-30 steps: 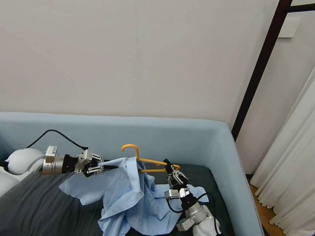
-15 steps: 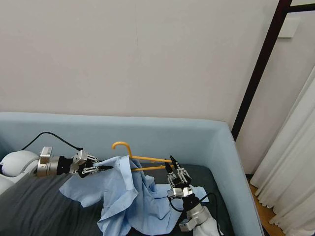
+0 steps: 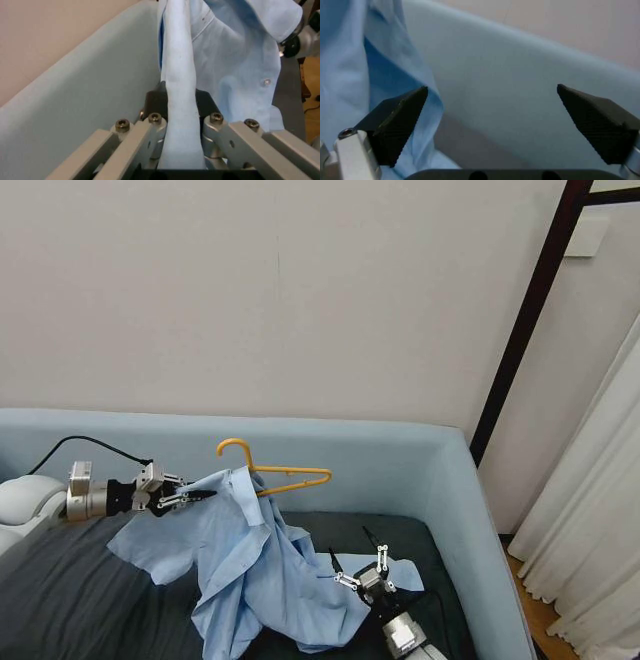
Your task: Pick up the clothes from the sofa and hang them on the clothes hanger.
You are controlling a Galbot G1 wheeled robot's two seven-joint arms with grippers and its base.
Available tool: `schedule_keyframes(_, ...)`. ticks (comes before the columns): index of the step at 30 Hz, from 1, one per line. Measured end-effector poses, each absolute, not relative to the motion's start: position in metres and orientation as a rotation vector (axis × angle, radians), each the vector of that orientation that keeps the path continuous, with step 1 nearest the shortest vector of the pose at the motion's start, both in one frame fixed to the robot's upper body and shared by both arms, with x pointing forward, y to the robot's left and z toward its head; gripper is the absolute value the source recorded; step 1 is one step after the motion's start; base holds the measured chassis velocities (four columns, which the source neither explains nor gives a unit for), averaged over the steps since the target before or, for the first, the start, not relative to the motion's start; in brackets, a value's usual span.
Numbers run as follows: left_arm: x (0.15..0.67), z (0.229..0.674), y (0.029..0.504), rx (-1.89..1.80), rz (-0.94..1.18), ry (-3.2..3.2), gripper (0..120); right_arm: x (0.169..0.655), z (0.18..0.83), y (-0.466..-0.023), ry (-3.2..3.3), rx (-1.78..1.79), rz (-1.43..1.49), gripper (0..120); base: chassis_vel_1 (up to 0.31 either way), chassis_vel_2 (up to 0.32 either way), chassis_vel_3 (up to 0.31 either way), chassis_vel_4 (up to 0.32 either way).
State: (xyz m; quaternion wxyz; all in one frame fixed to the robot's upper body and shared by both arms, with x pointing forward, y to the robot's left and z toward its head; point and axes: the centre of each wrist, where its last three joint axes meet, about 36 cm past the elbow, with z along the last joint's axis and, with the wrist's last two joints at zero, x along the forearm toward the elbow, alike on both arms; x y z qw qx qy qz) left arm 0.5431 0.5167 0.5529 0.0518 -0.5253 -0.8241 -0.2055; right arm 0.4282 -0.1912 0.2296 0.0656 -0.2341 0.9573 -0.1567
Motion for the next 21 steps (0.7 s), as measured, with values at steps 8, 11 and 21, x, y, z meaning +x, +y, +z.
schedule_keyframes(8, 0.544, 0.544, 0.513, -1.606, -0.62, -2.504, 7, 0.462, 0.217, -0.207, 3.025, -0.718, -0.754, 100, 0.0, 0.0, 0.0, 0.0)
schedule_keyframes(11, 0.542, 0.536, 0.514, -1.601, -0.616, -2.504, 7, 0.469, 0.215, -0.199, 2.992, -0.744, -0.843, 100, 0.0, 0.0, 0.0, 0.0)
schedule_keyframes(21, 0.517, 0.472, 0.537, -1.559, -0.639, -2.426, 7, 0.46, 0.199, -0.131, 2.872, -0.873, -0.897, 100, 0.0, 0.0, 0.0, 0.0)
